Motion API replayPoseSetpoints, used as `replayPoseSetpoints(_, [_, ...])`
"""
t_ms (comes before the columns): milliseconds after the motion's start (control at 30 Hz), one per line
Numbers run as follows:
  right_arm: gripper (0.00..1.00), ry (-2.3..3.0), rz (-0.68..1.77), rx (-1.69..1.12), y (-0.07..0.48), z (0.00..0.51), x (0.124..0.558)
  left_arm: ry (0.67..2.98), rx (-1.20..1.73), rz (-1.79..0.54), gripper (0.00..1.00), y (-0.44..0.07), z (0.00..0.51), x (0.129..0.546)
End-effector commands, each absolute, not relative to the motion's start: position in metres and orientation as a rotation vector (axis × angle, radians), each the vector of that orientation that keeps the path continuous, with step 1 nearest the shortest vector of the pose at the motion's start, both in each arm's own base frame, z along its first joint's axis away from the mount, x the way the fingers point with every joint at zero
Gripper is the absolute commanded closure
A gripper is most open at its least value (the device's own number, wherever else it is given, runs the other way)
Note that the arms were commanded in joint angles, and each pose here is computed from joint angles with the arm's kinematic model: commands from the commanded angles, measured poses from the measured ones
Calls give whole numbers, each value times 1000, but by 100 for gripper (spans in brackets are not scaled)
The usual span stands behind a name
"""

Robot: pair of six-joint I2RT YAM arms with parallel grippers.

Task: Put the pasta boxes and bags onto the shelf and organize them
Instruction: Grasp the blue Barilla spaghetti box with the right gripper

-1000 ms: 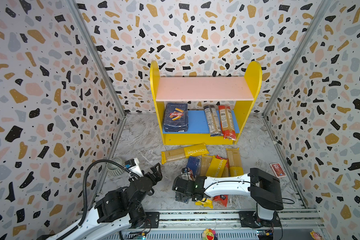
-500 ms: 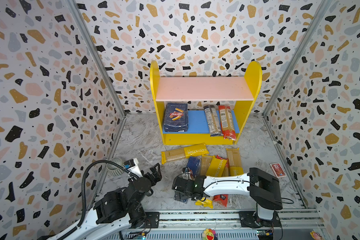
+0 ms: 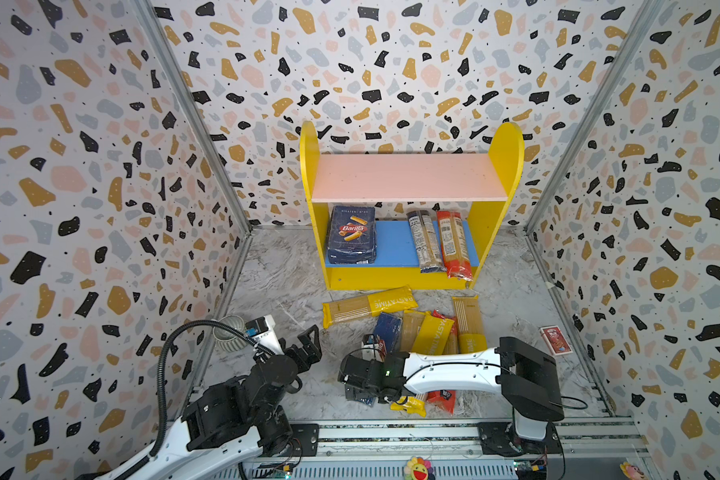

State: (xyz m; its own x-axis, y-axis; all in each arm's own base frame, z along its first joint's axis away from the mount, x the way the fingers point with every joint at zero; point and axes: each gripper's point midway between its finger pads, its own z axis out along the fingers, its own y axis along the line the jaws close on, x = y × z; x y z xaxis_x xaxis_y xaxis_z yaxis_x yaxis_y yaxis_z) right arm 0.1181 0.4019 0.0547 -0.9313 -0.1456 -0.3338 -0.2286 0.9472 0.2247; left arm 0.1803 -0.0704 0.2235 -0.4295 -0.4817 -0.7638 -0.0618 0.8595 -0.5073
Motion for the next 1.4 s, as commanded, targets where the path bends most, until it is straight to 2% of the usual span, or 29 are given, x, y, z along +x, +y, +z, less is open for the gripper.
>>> replayPoseSetpoints(0, [1, 2794, 287, -252, 404, 46, 123, 1937, -396, -529, 0, -69, 239, 180])
replayPoseSetpoints(267, [1, 2824, -19, -244, 376, 7, 133, 1923, -407, -552, 1, -66, 241, 178])
replayPoseSetpoints(400, [0, 2878, -56, -215, 354, -14, 130, 1925, -401, -548, 1, -68, 240, 179])
replayPoseSetpoints(500, [4, 2911, -65, -193, 335, -27, 129, 1925, -401, -548, 1, -68, 240, 179])
replayPoseSetpoints(767, [31, 2988, 20, -187, 303, -47, 126, 1929, -403, -533, 1, -68, 238, 180])
replayPoseSetpoints(967, [52, 3026, 63, -267, 303, -58, 127, 1931, -418, -515, 0, -67, 235, 181])
replayPoseSetpoints(1167, [59, 3043, 327, -305, 321, -56, 127, 1933, -444, -490, 0, -63, 232, 182])
replayPoseSetpoints(1367, [66, 2976, 611, -338, 330, -27, 127, 1936, -451, -463, 1, -63, 231, 184])
